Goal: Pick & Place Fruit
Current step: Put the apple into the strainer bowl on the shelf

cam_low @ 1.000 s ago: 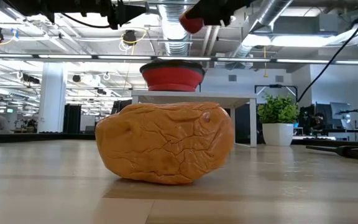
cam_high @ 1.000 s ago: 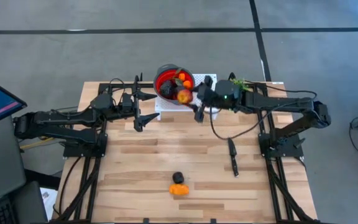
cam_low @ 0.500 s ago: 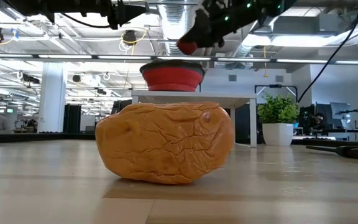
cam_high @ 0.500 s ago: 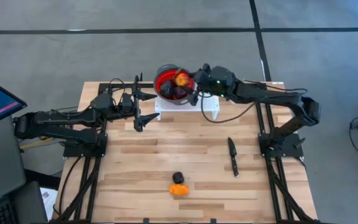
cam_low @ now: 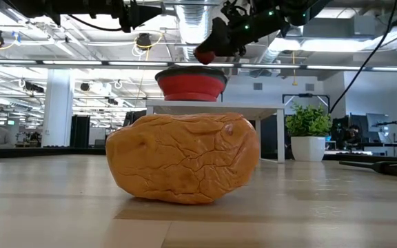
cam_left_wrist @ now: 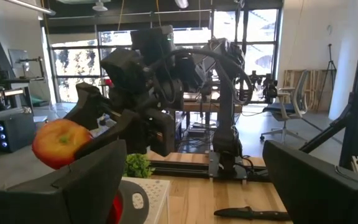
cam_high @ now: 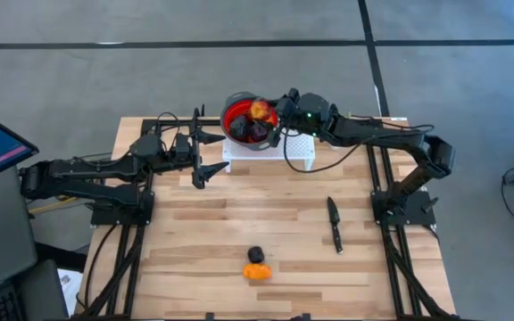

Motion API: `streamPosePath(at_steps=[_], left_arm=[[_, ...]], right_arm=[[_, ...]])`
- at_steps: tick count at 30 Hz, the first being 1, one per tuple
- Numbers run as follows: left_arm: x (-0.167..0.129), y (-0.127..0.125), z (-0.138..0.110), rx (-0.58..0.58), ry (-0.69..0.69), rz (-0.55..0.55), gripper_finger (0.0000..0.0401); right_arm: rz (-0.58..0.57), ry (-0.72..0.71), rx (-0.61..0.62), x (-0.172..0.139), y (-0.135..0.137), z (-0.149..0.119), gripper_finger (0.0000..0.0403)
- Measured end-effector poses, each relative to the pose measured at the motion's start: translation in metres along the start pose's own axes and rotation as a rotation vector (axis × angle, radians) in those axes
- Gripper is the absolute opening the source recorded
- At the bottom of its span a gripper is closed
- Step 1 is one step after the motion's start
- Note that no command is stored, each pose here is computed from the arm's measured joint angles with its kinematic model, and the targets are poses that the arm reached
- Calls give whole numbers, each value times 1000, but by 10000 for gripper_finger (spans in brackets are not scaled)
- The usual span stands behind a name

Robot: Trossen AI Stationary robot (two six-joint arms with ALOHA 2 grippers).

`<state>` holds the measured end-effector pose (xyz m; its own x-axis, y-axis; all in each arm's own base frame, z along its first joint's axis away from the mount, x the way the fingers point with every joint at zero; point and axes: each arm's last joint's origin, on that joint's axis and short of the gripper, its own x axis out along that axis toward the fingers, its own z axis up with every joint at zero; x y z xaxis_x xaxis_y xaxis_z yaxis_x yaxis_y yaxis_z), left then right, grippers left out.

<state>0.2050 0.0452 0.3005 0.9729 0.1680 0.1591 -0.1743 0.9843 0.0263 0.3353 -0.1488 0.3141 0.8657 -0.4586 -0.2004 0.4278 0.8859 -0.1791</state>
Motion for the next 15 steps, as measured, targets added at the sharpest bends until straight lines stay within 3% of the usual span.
streamPosePath(at_steps=[15], left_arm=[[0, 0, 0, 0, 0, 0, 374]], right_arm=[[-1, 1, -127, 0, 0, 0, 310]])
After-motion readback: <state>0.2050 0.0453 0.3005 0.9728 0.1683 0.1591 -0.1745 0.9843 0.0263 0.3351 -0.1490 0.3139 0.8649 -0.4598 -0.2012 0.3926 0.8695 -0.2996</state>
